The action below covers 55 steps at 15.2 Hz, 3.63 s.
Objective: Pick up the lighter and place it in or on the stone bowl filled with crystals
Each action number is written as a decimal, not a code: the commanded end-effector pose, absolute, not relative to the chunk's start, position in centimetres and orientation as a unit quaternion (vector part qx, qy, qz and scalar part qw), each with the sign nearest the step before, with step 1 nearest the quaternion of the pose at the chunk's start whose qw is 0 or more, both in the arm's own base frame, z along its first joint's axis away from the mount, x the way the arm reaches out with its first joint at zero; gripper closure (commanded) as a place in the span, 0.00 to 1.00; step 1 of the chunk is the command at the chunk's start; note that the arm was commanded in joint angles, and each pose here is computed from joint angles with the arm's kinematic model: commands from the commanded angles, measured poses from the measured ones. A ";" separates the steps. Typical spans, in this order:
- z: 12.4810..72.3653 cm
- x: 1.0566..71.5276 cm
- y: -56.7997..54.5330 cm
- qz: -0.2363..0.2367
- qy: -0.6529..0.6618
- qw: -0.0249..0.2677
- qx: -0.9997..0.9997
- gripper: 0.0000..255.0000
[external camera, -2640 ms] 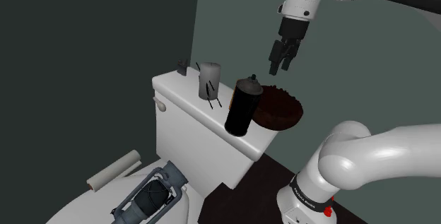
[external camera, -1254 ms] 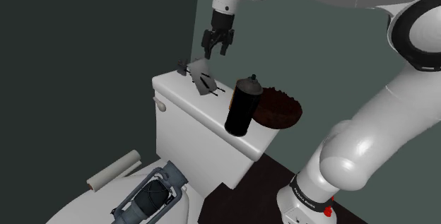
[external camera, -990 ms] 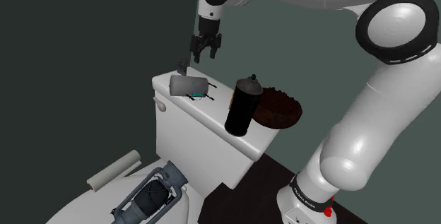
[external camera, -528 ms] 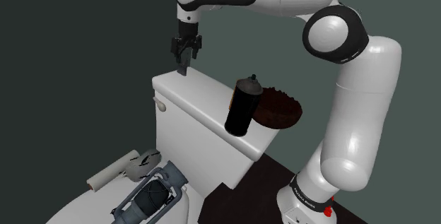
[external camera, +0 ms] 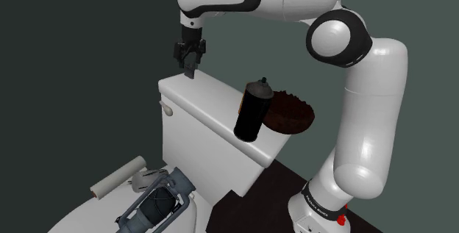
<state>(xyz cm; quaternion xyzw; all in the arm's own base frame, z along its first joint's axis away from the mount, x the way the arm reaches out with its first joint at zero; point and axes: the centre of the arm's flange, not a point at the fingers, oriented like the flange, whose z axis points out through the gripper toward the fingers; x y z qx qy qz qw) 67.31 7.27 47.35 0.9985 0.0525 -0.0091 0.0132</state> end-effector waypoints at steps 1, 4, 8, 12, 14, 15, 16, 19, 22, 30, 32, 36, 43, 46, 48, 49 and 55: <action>44.9 67.6 7.3 -0.018 0.054 0.013 0.998 0.00; 44.9 67.6 7.3 -0.018 0.054 0.013 0.998 0.00; 44.9 67.6 7.3 -0.018 0.054 0.013 0.998 0.00; 44.3 67.7 6.8 -0.018 0.055 0.013 0.998 1.00; 45.1 67.9 6.1 -0.019 0.055 0.013 0.998 1.00; 45.2 67.7 6.2 -0.019 0.055 0.013 0.998 1.00; 45.4 67.7 6.0 -0.019 0.055 0.012 0.998 1.00; 45.4 67.6 7.3 -0.018 0.054 0.013 0.998 1.00; 47.0 67.5 7.3 -0.018 0.054 0.013 0.998 1.00; 51.2 67.6 7.3 -0.018 0.054 0.013 0.998 1.00; 52.3 67.6 7.3 -0.018 0.054 0.013 0.998 1.00; 54.4 67.6 7.3 -0.018 0.054 0.013 0.998 1.00; 58.1 67.6 7.3 -0.018 0.054 0.013 0.998 1.00; 59.7 67.6 7.3 -0.018 0.054 0.013 0.998 1.00; 60.7 67.6 7.3 -0.018 0.054 0.013 0.998 1.00; 61.2 67.6 7.3 -0.018 0.054 0.013 0.998 1.00; 62.0 62.4 6.4 -0.018 0.054 0.013 0.998 1.00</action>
